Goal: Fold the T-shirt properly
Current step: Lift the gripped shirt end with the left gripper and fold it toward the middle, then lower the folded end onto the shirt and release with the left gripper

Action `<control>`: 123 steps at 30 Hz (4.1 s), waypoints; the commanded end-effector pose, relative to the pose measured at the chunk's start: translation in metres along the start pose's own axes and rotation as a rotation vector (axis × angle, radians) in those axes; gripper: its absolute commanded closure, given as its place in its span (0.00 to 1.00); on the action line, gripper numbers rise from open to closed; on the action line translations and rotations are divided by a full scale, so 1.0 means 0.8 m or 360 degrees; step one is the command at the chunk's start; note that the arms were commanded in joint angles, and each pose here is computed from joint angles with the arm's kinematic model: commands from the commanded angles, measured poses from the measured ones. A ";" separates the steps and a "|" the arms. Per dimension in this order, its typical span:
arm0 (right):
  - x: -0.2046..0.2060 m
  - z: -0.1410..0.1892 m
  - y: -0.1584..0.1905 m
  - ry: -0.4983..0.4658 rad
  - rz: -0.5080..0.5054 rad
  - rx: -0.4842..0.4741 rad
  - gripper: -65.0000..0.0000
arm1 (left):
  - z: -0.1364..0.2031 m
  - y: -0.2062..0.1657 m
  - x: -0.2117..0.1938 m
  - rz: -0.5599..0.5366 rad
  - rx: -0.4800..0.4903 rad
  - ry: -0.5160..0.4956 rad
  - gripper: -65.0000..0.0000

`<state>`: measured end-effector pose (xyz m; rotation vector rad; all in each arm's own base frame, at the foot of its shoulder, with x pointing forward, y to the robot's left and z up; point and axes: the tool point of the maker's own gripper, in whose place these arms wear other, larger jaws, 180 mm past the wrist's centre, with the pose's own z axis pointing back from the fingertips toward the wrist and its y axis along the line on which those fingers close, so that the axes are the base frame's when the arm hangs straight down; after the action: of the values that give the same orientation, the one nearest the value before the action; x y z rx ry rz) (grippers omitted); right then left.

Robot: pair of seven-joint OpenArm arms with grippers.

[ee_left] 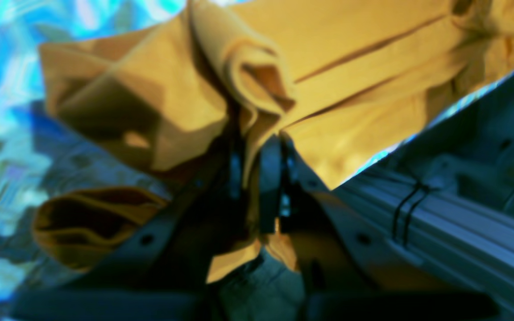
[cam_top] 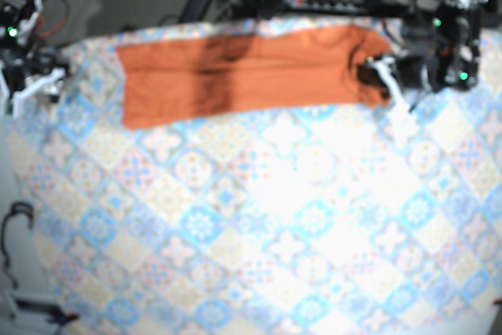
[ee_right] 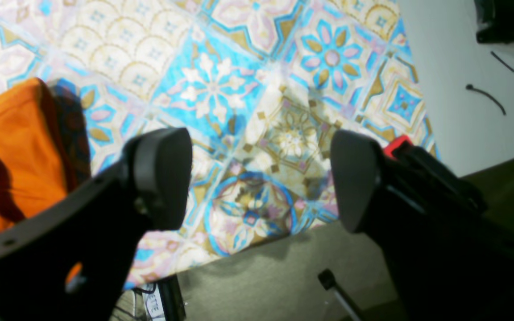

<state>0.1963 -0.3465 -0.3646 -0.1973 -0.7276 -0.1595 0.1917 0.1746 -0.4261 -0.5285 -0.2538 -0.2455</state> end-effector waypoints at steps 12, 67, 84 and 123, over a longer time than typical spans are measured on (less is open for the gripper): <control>0.016 0.005 -0.004 -0.0069 0.0018 -0.0012 0.28 | -0.051 -0.095 0.050 -0.0309 -0.0274 0.0028 1.00; -0.009 0.005 0.015 -0.0025 -0.0060 0.0024 0.28 | -0.114 -0.211 0.096 -0.0378 -0.0610 0.0000 1.00; -0.009 0.004 0.015 -0.0025 -0.0062 0.0024 0.28 | -0.120 -0.206 0.088 -0.0342 -0.0607 0.0033 0.75; -0.008 0.002 0.015 -0.0027 -0.0071 0.0027 0.28 | -0.043 -0.087 0.079 0.0209 -0.0538 -0.0277 1.00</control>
<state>0.1862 -0.3288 -0.3798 -0.1501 -0.7105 -0.2048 0.2274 0.0890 -0.4148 -0.8784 -0.3082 -0.1063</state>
